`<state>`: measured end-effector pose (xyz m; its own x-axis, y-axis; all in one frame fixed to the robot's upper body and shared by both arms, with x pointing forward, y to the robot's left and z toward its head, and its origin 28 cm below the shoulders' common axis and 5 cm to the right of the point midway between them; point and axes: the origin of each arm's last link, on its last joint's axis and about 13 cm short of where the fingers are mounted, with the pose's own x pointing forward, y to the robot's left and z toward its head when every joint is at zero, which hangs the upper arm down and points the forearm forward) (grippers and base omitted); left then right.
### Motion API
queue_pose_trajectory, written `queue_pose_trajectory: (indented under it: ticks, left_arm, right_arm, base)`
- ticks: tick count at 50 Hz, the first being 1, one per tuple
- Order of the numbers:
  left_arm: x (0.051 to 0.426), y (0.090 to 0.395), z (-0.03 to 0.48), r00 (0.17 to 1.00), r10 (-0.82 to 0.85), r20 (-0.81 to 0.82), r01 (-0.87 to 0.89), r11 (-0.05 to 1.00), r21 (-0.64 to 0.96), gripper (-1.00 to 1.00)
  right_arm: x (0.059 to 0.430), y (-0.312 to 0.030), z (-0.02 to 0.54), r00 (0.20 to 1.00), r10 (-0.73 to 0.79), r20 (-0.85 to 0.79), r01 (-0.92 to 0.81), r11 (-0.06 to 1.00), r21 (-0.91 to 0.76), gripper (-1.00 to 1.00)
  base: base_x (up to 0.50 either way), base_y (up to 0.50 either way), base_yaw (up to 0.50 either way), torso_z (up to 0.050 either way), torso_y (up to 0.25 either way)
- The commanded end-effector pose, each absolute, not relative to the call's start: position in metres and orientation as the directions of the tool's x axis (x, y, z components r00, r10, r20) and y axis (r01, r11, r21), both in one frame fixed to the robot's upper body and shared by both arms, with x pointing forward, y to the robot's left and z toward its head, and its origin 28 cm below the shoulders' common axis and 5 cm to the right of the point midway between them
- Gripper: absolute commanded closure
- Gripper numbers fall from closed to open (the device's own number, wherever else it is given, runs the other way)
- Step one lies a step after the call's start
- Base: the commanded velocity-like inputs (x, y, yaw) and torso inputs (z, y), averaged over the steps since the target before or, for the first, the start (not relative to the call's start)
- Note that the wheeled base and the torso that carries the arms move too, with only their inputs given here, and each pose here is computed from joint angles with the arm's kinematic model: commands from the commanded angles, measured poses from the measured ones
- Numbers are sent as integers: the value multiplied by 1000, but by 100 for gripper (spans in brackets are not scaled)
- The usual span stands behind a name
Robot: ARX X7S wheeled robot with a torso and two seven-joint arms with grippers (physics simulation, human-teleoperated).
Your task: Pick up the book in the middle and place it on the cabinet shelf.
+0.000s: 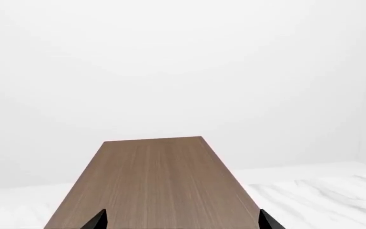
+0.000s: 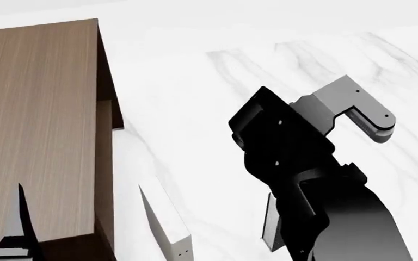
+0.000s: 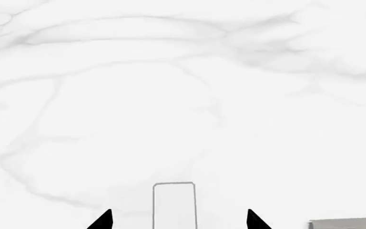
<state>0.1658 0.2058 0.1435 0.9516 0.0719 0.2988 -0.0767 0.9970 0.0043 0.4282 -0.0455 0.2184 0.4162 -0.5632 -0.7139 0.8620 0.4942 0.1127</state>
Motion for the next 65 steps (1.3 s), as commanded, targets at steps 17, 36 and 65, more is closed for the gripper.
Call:
queue_pose_trajectory:
  ticks: [17, 36, 65]
  left_arm:
    - [165, 205, 145, 950, 45, 308, -41, 999, -17, -100]
    - [167, 205, 143, 952, 45, 304, -43, 999, -13, -100]
    - [167, 205, 142, 953, 42, 300, -40, 999, -13, -100]
  right_arm:
    - [421, -37, 190, 514, -409, -754, 770, 607, 195, -100]
    - [419, -43, 177, 514, -415, -751, 767, 614, 186, -100]
    - [426, -44, 192, 609, -413, -678, 747, 585, 314, 100]
  base:
    - [0, 0, 0, 0, 0]
    - [0, 0, 0, 0, 0]
    - [0, 0, 0, 0, -1]
